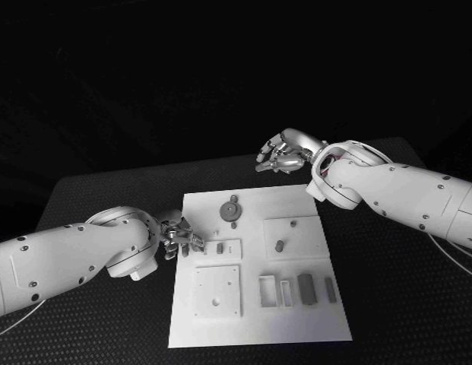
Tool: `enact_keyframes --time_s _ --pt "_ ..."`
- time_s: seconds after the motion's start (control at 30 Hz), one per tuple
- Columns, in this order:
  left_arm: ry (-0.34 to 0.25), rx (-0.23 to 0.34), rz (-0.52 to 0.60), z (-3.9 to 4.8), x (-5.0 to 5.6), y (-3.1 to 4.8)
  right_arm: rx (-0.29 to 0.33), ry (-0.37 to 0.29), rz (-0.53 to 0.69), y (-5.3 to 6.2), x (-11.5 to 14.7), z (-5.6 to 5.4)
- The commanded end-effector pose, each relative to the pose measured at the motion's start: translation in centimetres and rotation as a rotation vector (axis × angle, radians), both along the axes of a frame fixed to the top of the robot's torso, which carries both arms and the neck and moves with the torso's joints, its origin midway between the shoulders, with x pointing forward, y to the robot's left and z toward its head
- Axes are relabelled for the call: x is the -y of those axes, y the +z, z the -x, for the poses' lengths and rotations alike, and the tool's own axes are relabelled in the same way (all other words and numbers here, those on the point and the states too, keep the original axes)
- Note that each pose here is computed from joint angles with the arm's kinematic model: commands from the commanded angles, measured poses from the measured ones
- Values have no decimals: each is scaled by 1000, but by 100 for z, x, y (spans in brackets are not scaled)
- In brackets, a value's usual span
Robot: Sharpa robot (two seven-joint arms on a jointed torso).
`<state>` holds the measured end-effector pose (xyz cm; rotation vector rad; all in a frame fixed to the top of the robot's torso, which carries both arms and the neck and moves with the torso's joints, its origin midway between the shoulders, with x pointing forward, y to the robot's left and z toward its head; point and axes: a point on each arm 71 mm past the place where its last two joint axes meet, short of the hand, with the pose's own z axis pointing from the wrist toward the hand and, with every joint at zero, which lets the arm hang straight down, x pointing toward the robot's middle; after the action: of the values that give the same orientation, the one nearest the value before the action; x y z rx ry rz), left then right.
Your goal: Assemble the parts on the task board
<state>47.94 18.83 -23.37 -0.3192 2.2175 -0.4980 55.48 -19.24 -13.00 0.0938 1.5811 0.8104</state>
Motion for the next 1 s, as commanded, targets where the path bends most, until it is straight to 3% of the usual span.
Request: enact_keyframes --time_s 0.03,1.0 --pt "-4 19 -15 10 26 -25 -4 14 1 -2 -13 7" --pt "-12 34 -22 9 96 -60 -5 17 1 -3 -24 8"
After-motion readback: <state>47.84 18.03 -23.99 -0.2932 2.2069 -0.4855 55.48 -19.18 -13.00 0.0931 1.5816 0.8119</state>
